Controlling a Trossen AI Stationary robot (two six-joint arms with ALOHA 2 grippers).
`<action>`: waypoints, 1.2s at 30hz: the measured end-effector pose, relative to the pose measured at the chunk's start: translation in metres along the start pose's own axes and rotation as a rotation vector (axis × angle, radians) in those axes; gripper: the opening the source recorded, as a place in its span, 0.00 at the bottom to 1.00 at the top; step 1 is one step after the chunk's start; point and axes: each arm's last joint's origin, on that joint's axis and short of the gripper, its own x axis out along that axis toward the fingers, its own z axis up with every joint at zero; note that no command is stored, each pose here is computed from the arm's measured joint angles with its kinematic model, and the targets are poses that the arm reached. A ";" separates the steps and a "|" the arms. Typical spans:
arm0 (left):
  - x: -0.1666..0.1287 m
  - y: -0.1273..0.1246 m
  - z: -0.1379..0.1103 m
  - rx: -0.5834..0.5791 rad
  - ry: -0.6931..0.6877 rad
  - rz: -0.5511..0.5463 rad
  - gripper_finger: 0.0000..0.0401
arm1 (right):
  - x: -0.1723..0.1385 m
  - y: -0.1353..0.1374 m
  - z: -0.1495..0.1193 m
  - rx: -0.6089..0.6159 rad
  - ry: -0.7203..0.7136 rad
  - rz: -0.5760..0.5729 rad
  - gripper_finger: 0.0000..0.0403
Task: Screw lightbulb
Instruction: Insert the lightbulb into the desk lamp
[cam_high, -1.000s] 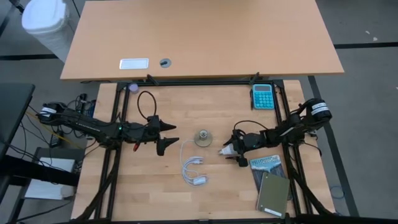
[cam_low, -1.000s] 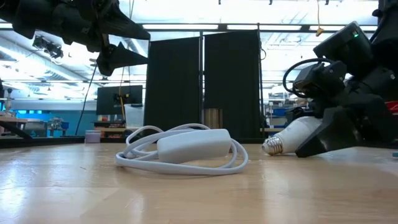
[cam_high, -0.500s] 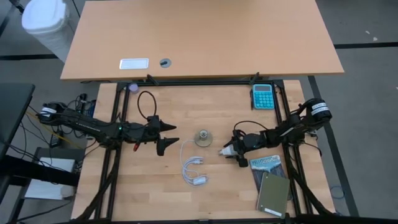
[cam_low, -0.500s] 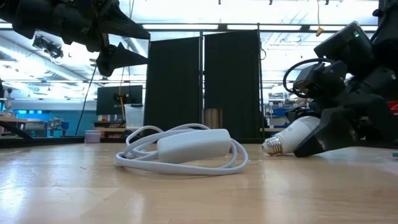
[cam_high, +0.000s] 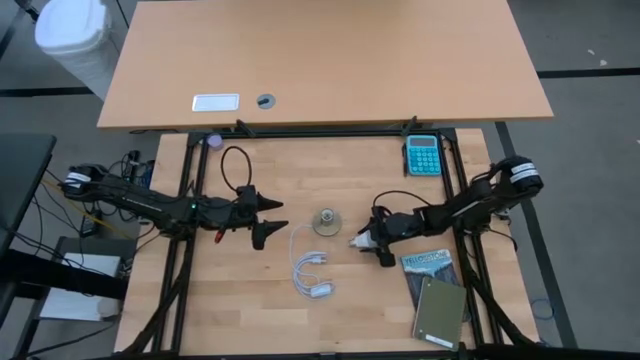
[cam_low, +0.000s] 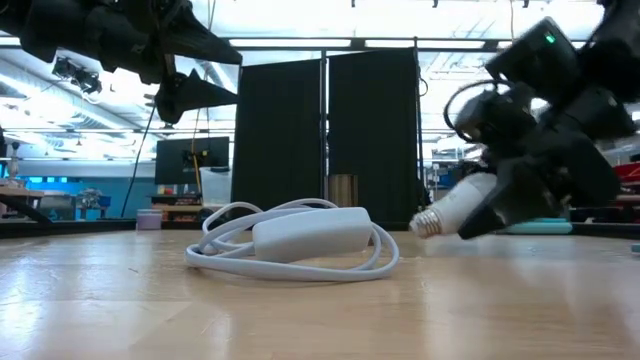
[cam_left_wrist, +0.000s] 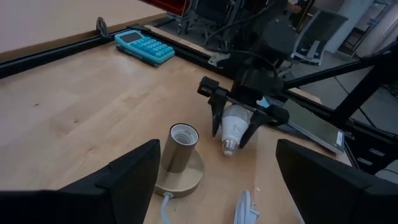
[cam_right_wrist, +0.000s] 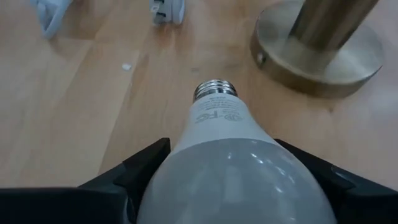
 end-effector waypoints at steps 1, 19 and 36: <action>0.002 0.000 -0.002 0.000 0.009 0.005 0.81 | -0.001 -0.001 0.006 -0.010 0.018 -0.002 0.68; 0.040 0.003 -0.040 0.148 0.131 0.067 0.81 | -0.021 -0.026 0.077 -0.048 0.135 -0.060 0.68; 0.119 0.011 -0.053 0.374 0.293 0.088 0.81 | -0.030 -0.048 0.127 -0.043 -0.008 -0.112 0.67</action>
